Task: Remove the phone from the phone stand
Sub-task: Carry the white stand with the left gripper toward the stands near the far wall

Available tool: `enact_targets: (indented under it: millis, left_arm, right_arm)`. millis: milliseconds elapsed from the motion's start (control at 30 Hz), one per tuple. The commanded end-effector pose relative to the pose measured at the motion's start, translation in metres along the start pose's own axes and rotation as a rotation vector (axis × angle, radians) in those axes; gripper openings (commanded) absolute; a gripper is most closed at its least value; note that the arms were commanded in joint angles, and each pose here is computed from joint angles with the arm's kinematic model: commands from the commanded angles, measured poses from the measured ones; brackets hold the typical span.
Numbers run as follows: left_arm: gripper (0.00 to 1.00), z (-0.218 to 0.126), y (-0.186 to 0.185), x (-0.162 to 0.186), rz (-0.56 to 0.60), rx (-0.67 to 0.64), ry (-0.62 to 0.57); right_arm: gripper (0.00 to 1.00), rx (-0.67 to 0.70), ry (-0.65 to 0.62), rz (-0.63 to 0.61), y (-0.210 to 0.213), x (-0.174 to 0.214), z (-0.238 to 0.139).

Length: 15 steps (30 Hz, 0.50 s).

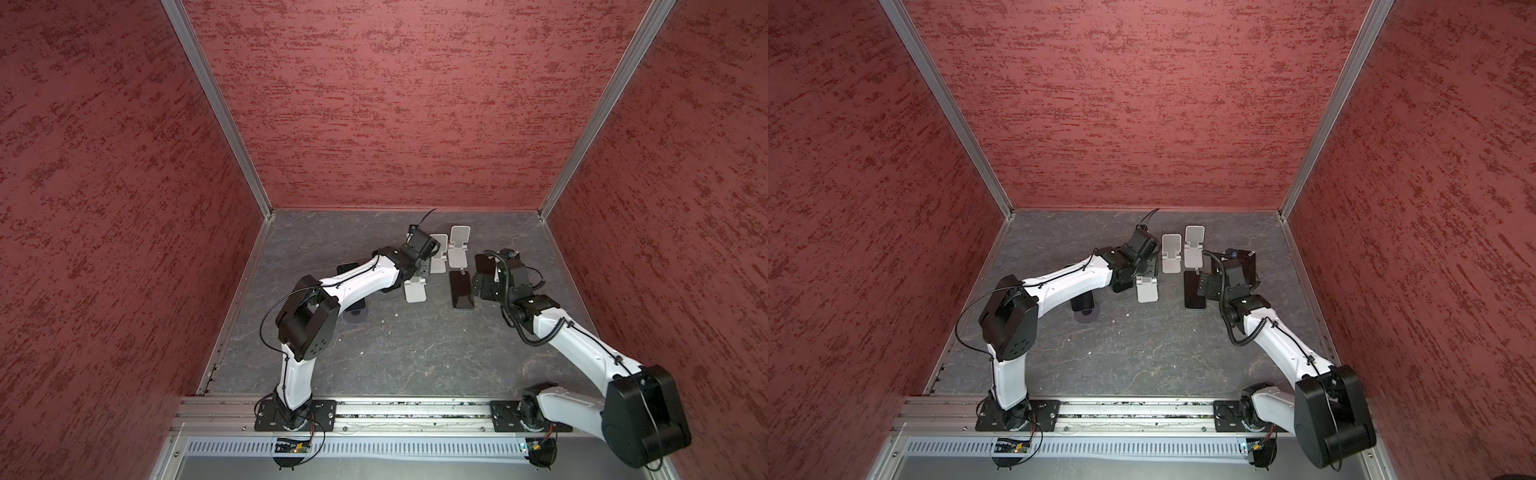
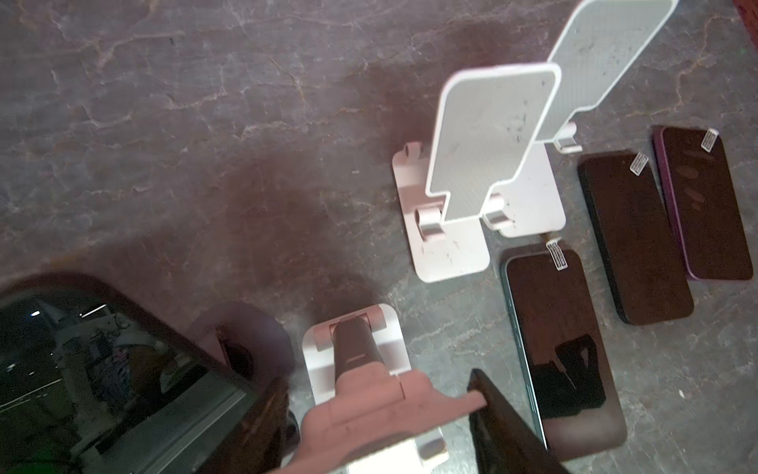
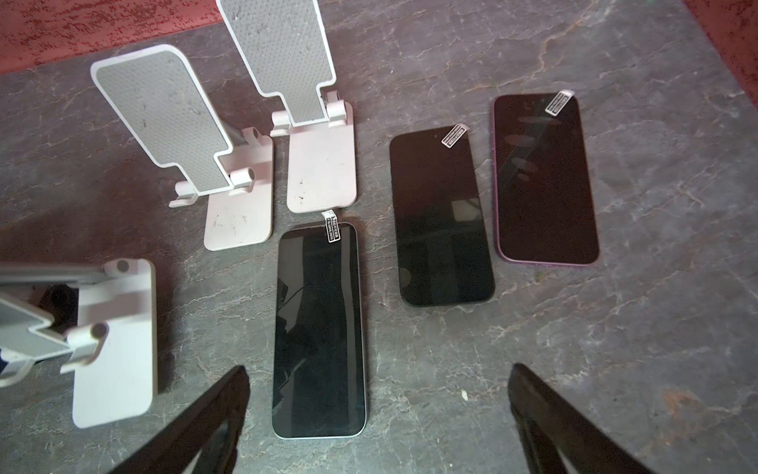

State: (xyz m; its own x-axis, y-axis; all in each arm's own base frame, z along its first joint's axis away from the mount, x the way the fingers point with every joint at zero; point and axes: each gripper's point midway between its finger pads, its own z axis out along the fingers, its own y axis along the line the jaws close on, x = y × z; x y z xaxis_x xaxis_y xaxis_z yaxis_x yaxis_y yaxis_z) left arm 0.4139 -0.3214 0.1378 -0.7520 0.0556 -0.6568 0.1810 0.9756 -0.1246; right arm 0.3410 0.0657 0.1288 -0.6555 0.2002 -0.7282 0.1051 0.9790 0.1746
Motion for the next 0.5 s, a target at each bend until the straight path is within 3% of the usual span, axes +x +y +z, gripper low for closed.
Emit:
enact_targets:
  millis: [0, 467]
  left_arm:
    - [0.58, 0.007, -0.009, -0.024, 0.022, 0.06, -0.043]
    - [0.59, 0.043, -0.006, -0.039, 0.002, 0.045, -0.006]
  right_arm:
    - [0.99, 0.002, -0.026, 0.017, -0.002, -0.005, -0.002]
    - [0.99, 0.0, -0.014, 0.014, -0.001, -0.003, 0.001]
